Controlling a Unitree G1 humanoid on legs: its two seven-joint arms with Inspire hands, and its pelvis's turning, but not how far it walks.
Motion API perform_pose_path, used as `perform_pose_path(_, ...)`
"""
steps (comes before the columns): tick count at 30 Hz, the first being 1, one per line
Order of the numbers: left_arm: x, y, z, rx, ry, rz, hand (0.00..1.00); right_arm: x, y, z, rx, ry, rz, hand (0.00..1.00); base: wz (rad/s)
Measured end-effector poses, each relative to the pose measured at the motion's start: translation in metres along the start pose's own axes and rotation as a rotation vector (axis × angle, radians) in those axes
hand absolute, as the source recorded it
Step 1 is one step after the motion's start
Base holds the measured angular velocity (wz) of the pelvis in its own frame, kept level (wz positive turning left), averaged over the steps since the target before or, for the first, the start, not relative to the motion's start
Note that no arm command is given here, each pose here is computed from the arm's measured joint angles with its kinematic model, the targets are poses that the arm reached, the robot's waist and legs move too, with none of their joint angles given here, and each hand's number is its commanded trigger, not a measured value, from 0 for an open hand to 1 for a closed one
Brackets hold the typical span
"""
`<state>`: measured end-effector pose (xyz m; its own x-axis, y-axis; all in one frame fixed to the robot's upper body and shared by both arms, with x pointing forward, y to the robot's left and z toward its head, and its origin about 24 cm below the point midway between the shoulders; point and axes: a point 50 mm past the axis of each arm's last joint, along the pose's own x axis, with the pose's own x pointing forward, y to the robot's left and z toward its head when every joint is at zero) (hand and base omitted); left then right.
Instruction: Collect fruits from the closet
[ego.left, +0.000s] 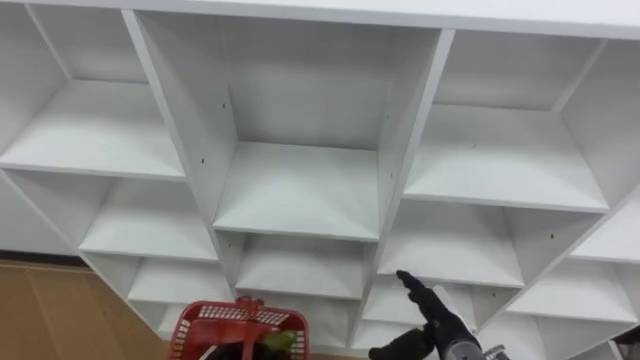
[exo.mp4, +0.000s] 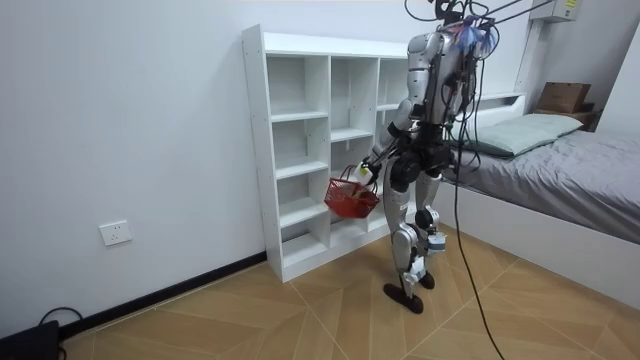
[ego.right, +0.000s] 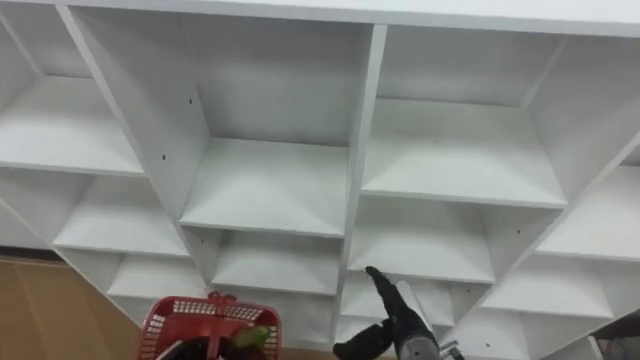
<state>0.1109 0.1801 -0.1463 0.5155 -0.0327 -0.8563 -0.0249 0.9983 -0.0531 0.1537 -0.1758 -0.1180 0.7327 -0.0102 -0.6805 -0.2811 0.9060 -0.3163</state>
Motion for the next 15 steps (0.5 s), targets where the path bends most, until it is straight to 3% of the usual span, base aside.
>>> perform_pose_path(6, -0.003, 0.017, -0.016, -0.032, 0.048, 0.085, 1.00, -0.010, -0.011, -0.040, 0.145, 0.150, -0.065, 0.00, -0.04)
perform_pose_path(9, -0.009, 0.035, -0.030, -0.074, 0.079, 0.171, 1.00, -0.019, -0.017, -0.069, 0.244, 0.259, -0.126, 0.00, -0.11)
perform_pose_path(15, -0.012, 0.038, -0.048, -0.058, 0.149, 0.202, 1.00, -0.035, -0.017, -0.104, 0.420, 0.419, -0.195, 0.00, -0.04)
